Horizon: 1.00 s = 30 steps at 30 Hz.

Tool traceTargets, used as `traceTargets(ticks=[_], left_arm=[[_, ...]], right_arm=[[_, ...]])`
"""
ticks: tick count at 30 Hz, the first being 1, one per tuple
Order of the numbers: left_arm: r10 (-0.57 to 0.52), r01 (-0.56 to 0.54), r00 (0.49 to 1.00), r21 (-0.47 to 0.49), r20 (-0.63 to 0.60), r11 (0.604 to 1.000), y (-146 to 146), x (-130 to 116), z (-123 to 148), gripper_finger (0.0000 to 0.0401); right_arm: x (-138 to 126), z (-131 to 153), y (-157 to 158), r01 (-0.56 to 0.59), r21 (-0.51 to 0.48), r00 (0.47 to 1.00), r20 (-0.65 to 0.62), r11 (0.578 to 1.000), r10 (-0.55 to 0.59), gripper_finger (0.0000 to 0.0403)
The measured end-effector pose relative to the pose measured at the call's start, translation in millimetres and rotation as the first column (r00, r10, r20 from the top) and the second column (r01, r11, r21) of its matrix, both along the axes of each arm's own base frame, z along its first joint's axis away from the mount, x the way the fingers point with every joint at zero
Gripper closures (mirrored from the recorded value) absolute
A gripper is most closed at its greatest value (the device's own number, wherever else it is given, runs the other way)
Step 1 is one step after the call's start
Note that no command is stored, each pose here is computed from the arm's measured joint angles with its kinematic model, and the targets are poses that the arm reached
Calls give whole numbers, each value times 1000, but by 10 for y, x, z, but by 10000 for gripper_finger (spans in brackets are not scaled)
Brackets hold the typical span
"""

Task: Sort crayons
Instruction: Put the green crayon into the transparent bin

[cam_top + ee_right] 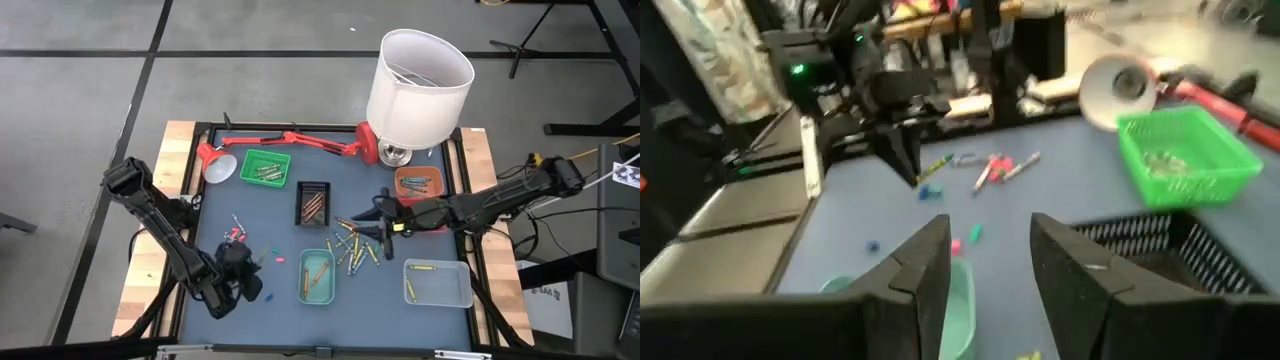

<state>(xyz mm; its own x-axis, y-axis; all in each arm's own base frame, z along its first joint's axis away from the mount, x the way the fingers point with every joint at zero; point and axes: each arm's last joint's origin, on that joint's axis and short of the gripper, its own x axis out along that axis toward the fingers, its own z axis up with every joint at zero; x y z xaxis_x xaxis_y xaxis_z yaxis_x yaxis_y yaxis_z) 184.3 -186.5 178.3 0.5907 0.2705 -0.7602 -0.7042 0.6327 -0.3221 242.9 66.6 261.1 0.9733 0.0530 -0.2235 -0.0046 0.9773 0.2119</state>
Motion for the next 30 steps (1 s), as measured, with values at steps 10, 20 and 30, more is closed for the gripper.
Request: traceTargets(ticks=[10,20,30], left_arm=[[-76,-11,971,363,225,932,181,393,152,390],[-204,51,942,487,266,872,328,805,357,390],[-332,144,895,512,298,847,412,991,494,390]], right_arm=[[462,-249,142,-15,-5,974,227,1000,15,265],[793,-460,243,-16,-4,973,230,1000,16,265],[958,-330,293,-16,3,967,255,1000,15,265]])
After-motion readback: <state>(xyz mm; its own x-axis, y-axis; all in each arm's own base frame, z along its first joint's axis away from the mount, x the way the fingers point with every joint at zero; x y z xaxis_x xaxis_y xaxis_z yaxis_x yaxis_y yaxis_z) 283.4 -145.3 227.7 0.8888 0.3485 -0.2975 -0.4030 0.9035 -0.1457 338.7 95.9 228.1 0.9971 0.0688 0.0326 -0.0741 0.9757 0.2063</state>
